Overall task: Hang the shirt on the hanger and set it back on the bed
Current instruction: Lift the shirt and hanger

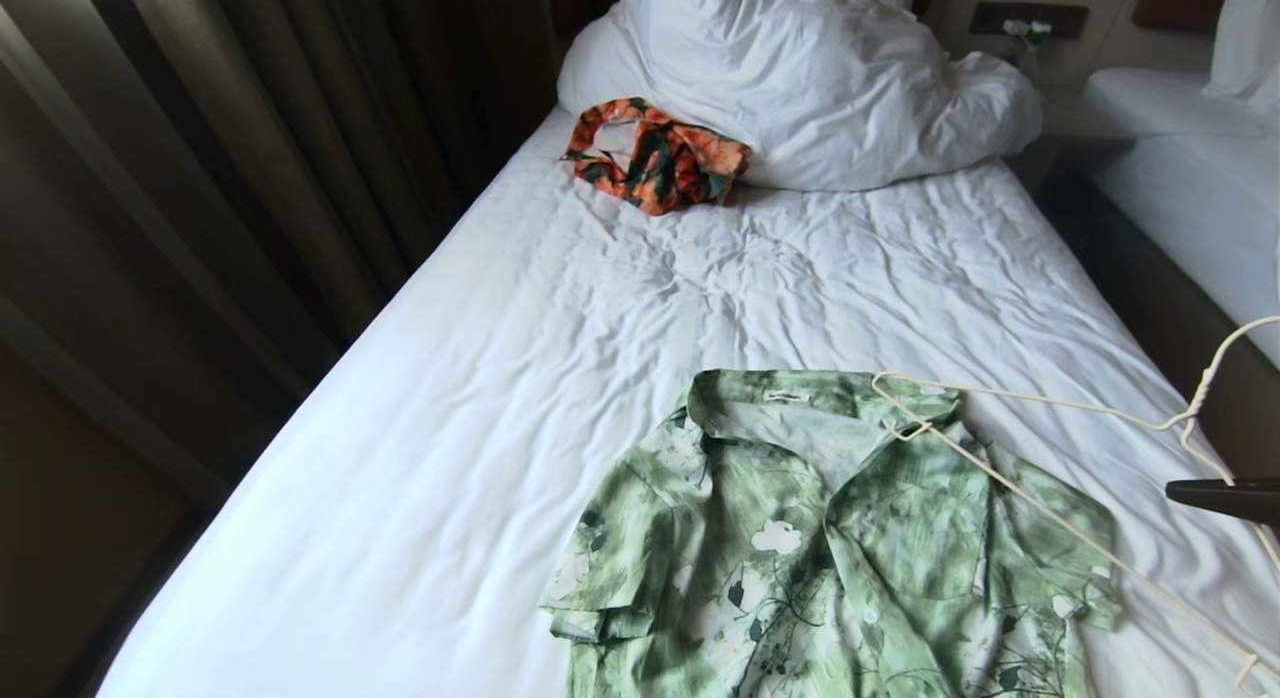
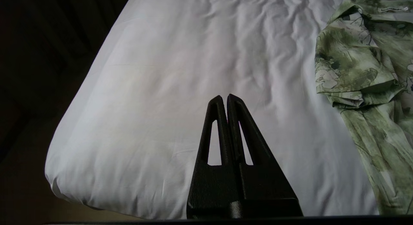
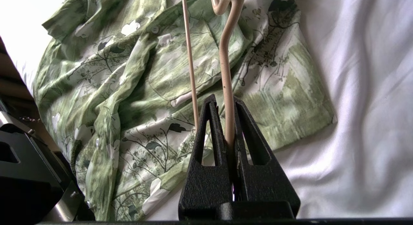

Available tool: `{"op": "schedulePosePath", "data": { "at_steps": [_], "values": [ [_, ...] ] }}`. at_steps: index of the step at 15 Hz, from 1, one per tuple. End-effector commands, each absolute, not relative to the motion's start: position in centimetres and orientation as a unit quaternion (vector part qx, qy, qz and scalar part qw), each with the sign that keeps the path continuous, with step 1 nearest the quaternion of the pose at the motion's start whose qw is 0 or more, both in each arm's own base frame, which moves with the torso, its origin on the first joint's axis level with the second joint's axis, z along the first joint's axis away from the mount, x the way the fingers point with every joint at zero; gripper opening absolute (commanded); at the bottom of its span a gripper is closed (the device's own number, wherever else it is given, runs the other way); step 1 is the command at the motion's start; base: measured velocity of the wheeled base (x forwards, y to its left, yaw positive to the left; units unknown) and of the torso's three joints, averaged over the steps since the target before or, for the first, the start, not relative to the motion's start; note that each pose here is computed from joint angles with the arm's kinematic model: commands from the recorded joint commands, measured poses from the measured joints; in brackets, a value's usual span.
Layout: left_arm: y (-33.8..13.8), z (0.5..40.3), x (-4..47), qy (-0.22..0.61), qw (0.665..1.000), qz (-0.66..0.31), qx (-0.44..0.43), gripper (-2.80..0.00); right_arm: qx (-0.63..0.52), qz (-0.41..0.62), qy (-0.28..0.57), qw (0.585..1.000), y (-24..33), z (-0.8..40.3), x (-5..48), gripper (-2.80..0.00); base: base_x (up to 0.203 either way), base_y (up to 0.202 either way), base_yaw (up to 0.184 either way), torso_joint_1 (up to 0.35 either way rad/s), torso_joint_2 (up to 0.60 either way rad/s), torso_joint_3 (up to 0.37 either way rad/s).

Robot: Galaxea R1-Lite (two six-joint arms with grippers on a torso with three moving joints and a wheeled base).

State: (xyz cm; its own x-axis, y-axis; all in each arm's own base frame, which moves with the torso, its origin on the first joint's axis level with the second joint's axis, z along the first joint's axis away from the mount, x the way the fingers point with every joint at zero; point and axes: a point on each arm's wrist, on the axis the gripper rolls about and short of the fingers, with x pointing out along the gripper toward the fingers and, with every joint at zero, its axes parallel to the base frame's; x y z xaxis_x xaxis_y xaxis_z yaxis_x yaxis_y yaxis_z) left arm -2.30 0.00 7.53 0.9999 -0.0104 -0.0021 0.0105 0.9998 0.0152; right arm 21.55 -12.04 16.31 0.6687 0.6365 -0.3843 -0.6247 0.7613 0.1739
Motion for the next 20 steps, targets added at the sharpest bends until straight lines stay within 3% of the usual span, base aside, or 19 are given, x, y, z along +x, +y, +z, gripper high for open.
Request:
{"op": "schedulePosePath", "data": {
  "at_steps": [1,11,20],
  "values": [
    [0.0,7.5,-2.3,0.001,1.000,-0.005,0.008,-2.80,0.002,0.361,0.194,0.912,-11.7,16.7,21.7,-2.80,0.000,0.000,0.000,0.000,0.00,0.000],
    [0.0,7.5,-2.3,0.002,1.000,-0.005,0.008,-2.80,-0.137,0.472,0.058,0.869,-6.9,17.8,27.4,-2.80,0.000,0.000,0.000,0.000,0.00,0.000],
    [0.0,7.5,-2.3,0.002,1.000,-0.005,0.008,-2.80,-0.103,0.523,-0.007,0.846,-7.5,18.3,27.8,-2.80,0.000,0.000,0.000,0.000,0.00,0.000]
  ]
}}
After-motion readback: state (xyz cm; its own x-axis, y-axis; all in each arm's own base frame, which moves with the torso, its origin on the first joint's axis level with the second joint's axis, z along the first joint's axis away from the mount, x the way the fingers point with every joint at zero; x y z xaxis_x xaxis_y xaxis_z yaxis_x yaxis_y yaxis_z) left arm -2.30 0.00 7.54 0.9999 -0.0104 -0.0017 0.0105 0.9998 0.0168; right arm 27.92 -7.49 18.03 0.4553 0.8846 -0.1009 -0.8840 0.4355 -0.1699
